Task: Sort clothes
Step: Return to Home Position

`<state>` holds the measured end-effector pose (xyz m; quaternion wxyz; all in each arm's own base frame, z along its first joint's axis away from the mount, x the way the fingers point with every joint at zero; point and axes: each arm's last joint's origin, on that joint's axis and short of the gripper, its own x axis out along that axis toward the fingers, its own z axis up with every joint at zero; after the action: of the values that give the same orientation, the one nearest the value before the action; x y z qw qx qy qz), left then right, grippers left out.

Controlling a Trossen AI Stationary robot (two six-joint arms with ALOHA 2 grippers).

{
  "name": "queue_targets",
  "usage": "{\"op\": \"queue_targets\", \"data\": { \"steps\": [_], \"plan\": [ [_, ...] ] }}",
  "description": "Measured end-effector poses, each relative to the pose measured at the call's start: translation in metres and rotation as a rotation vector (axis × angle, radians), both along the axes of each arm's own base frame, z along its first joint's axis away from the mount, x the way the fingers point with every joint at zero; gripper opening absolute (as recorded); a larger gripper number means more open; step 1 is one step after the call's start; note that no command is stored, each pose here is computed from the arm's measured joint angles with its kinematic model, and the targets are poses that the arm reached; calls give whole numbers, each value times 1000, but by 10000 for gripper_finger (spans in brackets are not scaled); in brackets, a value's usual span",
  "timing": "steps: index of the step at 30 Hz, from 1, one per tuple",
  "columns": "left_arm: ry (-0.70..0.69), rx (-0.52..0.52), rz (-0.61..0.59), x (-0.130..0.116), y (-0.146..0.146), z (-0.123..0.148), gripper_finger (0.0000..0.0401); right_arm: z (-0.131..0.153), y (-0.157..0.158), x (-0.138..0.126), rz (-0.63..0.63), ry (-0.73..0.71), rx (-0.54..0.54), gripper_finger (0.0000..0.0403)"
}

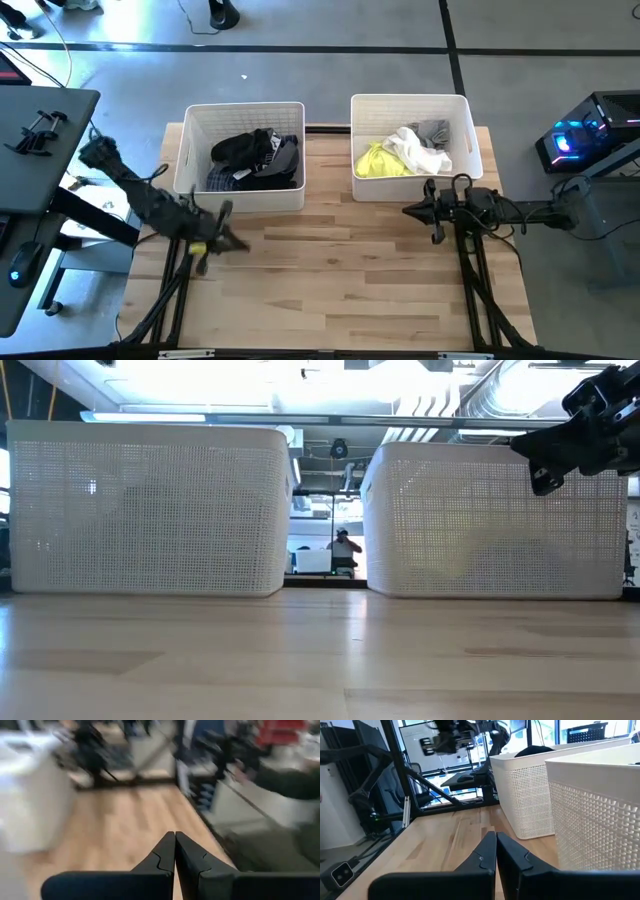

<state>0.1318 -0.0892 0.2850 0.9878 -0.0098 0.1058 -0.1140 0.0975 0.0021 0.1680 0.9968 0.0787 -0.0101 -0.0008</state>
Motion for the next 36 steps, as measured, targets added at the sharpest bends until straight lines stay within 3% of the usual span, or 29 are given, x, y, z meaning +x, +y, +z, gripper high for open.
{"op": "queue_targets", "data": {
  "steps": [4,10,15,19,24,27,32,36],
  "plan": [
    [119,-91,-56,-7,-24,16,0,0,0,0,0,0,0,0],
    [275,-377,-87,-25,-45,16,0,0,0,0,17,3,-1,0],
    [478,-503,33,-34,-51,-21,0,0,0,0,18,5,-7,0],
    [483,-538,82,-28,-47,-61,0,0,1,0,19,5,-10,0],
    [336,-543,23,-8,-26,-101,0,0,1,0,19,5,-12,0],
    [253,-488,43,5,-1,-117,0,0,0,0,15,5,-25,0],
    [56,-315,116,18,29,-118,0,0,0,0,12,4,-16,0],
    [12,-270,94,13,38,-122,0,0,0,0,16,5,-4,0]
  ]
}}
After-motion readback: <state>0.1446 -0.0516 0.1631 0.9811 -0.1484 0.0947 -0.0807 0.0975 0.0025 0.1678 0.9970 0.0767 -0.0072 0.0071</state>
